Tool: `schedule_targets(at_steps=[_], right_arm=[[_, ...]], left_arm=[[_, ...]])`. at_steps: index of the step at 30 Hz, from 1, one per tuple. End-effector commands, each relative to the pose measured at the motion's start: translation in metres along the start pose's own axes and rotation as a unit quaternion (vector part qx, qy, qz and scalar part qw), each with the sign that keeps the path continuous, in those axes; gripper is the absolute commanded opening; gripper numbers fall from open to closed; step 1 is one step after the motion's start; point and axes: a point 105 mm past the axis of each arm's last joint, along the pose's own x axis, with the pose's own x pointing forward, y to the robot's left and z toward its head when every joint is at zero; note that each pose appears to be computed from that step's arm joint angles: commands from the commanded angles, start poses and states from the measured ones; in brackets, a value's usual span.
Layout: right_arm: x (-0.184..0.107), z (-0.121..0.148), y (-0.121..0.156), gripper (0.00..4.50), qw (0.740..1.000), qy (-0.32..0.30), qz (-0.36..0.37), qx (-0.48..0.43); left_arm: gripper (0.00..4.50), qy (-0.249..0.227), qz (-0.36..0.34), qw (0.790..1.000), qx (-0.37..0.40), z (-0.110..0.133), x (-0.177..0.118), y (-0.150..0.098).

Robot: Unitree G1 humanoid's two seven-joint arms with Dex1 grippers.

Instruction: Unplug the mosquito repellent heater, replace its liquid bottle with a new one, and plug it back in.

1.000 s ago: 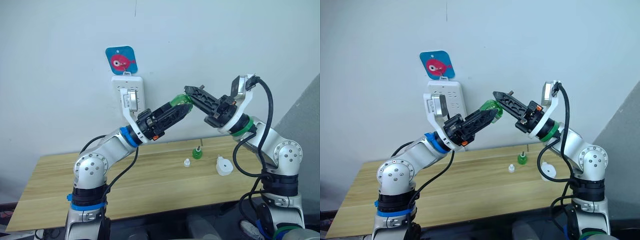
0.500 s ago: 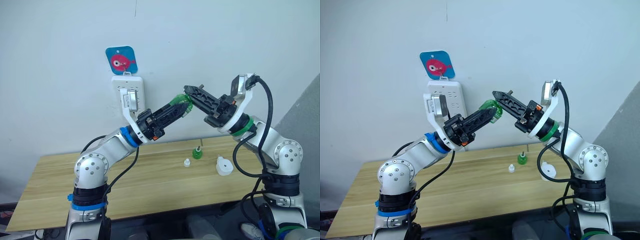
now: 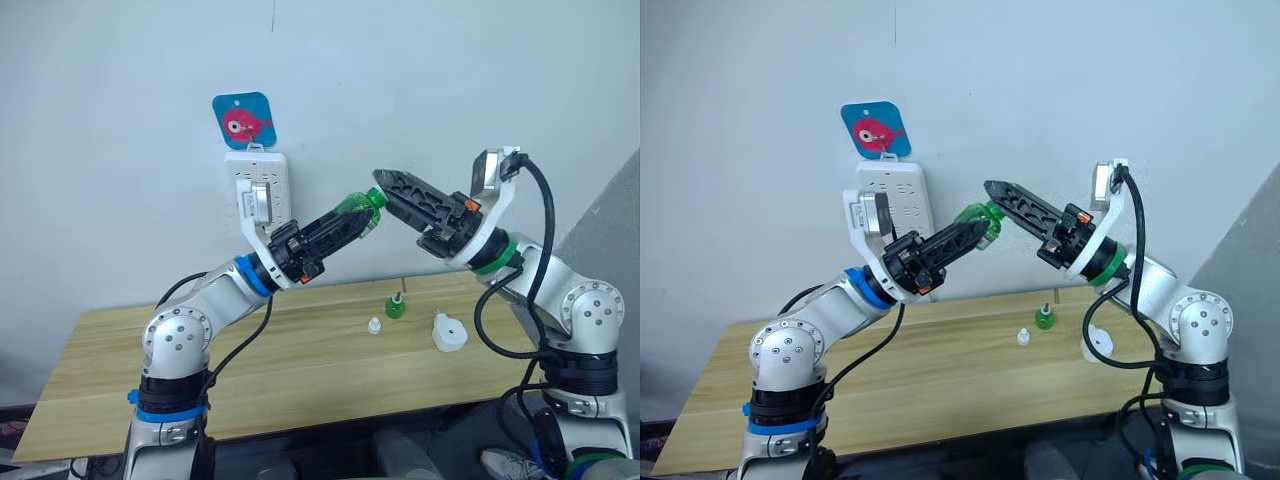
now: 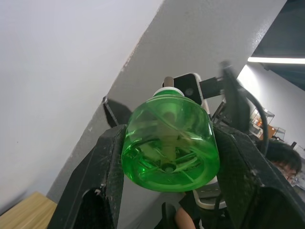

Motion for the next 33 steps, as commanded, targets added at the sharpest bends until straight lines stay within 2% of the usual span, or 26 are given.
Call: schedule_targets(at_steps=[1, 5, 8, 13, 16, 19, 23, 24, 26, 33], right_arm=[[-0.019, 0.009, 0.004, 4.50, 0.998, -0.011, -0.022, -0.052], [-0.038, 0.002, 0.003, 4.50, 0.990, 0.024, -0.072, -0.117], [-0.051, -0.006, -0.003, 4.50, 0.968, 0.087, -0.122, -0.199], [-0.087, -0.027, -0.037, 4.50, 0.900, 0.239, -0.222, -0.290], [-0.109, -0.033, -0.075, 4.50, 0.855, 0.280, -0.319, -0.298], [-0.120, -0.033, -0.101, 4.50, 0.805, 0.318, -0.373, -0.335], [-0.137, -0.035, -0.128, 4.50, 0.769, 0.362, -0.424, -0.314], [-0.142, -0.036, -0.134, 4.50, 0.749, 0.386, -0.440, -0.310], [-0.144, -0.033, -0.147, 4.50, 0.736, 0.393, -0.471, -0.288], [-0.139, -0.029, -0.166, 4.50, 0.723, 0.411, -0.503, -0.235]], left_arm=[[2.31, -0.003, -0.018, 1.000, 0.002, 0.008, -0.006, -0.005], [2.31, 0.007, -0.007, 1.000, 0.009, 0.014, -0.015, 0.002], [2.31, 0.017, 0.007, 1.000, 0.025, 0.021, -0.023, 0.008], [2.31, 0.057, 0.012, 0.997, 0.058, 0.009, -0.022, 0.012], [2.31, 0.088, 0.009, 0.993, 0.075, -0.004, -0.027, 0.017], [2.31, 0.114, 0.008, 0.988, 0.102, -0.010, -0.035, 0.022], [2.31, 0.127, 0.004, 0.984, 0.123, -0.018, -0.036, 0.022], [2.31, 0.127, 0.005, 0.984, 0.126, -0.019, -0.036, 0.022], [2.31, 0.132, 0.010, 0.983, 0.131, -0.024, -0.039, 0.022], [2.31, 0.130, 0.021, 0.983, 0.128, -0.038, -0.042, 0.014]])
